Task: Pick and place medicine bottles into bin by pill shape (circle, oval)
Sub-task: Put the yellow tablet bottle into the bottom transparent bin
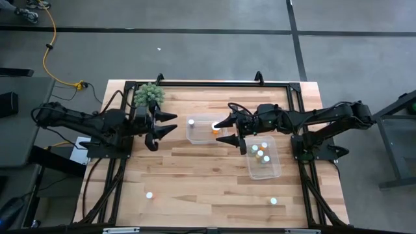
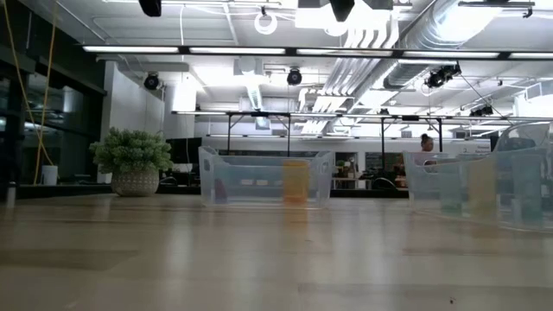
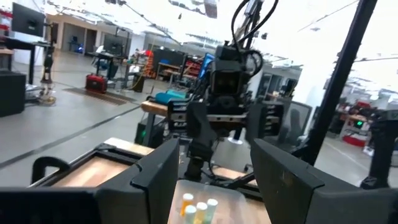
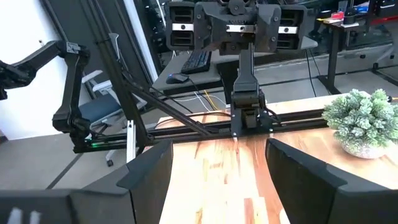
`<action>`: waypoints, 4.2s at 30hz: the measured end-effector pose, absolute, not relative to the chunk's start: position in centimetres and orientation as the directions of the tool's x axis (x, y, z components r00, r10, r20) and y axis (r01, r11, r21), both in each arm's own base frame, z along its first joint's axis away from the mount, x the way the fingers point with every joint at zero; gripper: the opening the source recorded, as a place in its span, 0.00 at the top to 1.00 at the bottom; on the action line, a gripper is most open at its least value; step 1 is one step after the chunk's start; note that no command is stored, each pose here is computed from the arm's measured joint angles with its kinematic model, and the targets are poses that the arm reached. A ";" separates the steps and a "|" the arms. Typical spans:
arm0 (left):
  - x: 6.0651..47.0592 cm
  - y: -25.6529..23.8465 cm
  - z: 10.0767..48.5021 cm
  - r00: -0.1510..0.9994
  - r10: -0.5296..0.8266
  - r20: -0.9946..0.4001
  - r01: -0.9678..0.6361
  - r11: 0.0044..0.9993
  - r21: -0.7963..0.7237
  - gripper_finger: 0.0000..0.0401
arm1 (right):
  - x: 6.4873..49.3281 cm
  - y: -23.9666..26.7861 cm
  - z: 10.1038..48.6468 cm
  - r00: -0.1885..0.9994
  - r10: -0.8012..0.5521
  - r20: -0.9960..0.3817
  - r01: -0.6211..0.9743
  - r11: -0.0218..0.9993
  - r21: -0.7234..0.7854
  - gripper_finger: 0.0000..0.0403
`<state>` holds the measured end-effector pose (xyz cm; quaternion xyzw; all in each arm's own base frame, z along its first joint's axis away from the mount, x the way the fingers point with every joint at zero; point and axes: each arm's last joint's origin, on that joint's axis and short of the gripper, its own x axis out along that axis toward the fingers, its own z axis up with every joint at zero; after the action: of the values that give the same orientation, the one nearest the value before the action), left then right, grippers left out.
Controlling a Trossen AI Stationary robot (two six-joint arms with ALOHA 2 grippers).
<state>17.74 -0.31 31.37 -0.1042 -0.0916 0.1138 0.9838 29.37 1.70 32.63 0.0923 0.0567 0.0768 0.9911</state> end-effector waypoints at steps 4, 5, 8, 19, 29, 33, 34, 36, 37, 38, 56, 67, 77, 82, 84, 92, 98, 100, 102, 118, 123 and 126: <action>17.7 -0.6 31.7 0.954 0.229 0.191 -0.182 0.955 -0.236 0.53 | 29.4 1.7 32.6 0.982 0.163 -0.098 -0.142 0.971 0.192 0.38; 17.6 -0.6 31.8 0.953 0.226 0.200 -0.176 0.955 -0.238 0.53 | 29.4 1.7 32.7 0.982 0.163 -0.097 -0.142 0.971 0.192 0.38; 17.6 -0.8 31.9 0.954 0.221 0.204 -0.171 0.957 -0.235 0.53 | 29.4 1.7 32.6 0.982 0.163 -0.099 -0.142 0.971 0.192 0.38; 17.6 -0.7 31.8 0.953 0.232 0.196 -0.198 0.964 -0.179 0.53 | 28.9 2.7 31.5 0.932 0.195 -0.304 -0.060 0.914 0.401 0.38; 17.6 -0.7 31.8 0.952 0.235 0.196 -0.209 0.967 -0.145 0.53 | 24.5 8.4 31.6 0.590 0.283 -0.757 0.237 0.835 0.497 0.38; 17.6 -0.7 31.8 0.952 0.235 0.196 -0.210 0.968 -0.139 0.53 | 22.7 11.1 31.1 0.484 0.321 -0.814 0.433 0.721 0.541 0.38; 17.6 -0.7 31.8 0.952 0.234 0.196 -0.210 0.968 -0.139 0.53 | 22.1 11.9 30.9 0.455 0.329 -0.827 0.474 0.697 0.538 0.38; 17.6 -0.7 31.8 0.952 0.234 0.196 -0.210 0.968 -0.139 0.53 | 21.2 13.4 30.4 0.392 0.337 -0.856 0.555 0.655 0.513 0.38; 17.6 -0.7 31.8 0.952 0.234 0.196 -0.209 0.968 -0.140 0.53 | 20.6 14.1 30.1 0.355 0.335 -0.873 0.601 0.633 0.488 0.38; 17.6 -0.7 31.8 0.952 0.234 0.196 -0.209 0.968 -0.140 0.53 | 20.2 14.9 29.7 0.323 0.332 -0.886 0.643 0.610 0.463 0.38; 17.6 -0.7 31.8 0.952 0.231 0.200 -0.206 0.969 -0.140 0.53 | 20.5 23.0 20.0 -0.020 0.192 -0.981 0.928 0.368 0.053 0.38; 17.6 -0.7 31.9 0.951 0.231 0.204 -0.204 0.968 -0.144 0.53 | 20.7 23.5 17.9 -0.126 0.182 -0.975 0.923 0.381 -0.048 0.39; 17.6 -0.7 31.9 0.951 0.231 0.204 -0.201 0.967 -0.160 0.53 | 20.8 23.6 18.2 -0.107 0.197 -0.974 0.932 0.360 -0.030 0.39; 17.6 -0.7 31.9 0.954 0.221 0.204 -0.189 0.968 -0.163 0.53 | 21.0 23.8 18.2 -0.085 0.222 -0.971 0.933 0.359 0.001 0.41; 17.6 -0.8 31.9 0.956 0.209 0.205 -0.177 0.971 -0.162 0.53 | 21.0 23.8 18.2 -0.086 0.221 -0.971 0.933 0.360 -0.001 0.44; 17.6 -0.8 31.9 0.956 0.208 0.205 -0.176 0.971 -0.162 0.53 | 20.8 23.7 18.2 -0.100 0.204 -0.974 0.935 0.354 -0.022 0.62; 17.6 -0.8 31.9 0.957 0.206 0.205 -0.174 0.971 -0.162 0.53 | 20.8 23.6 18.2 -0.099 0.203 -0.974 0.932 0.361 -0.019 0.70; 17.6 -0.8 31.9 0.957 0.206 0.205 -0.173 0.971 -0.165 0.53 | 20.8 23.6 18.3 -0.095 0.204 -0.974 0.930 0.367 -0.014 0.72; 17.6 -0.8 31.9 0.957 0.205 0.205 -0.173 0.971 -0.164 0.53 | 20.8 23.5 18.6 -0.078 0.202 -0.976 0.928 0.373 0.003 0.73; 17.6 -0.8 31.9 0.958 0.200 0.206 -0.154 0.964 -0.217 0.53 | 21.4 19.9 27.7 0.481 0.281 -0.830 0.457 0.728 0.511 0.75; 17.7 -1.0 31.9 0.971 0.116 0.210 -0.043 0.945 -0.325 0.53 | 24.2 15.1 30.4 0.669 0.211 -0.712 0.300 0.801 0.519 0.75; 17.7 -1.2 31.9 0.975 0.071 0.212 0.018 0.920 -0.392 0.53 | 26.4 11.9 31.3 0.764 0.117 -0.635 0.234 0.866 0.441 0.75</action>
<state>17.70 -1.18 31.87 -0.1996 -0.1115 0.0135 0.9734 26.42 11.90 31.29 0.2564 0.3420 -0.0325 0.9035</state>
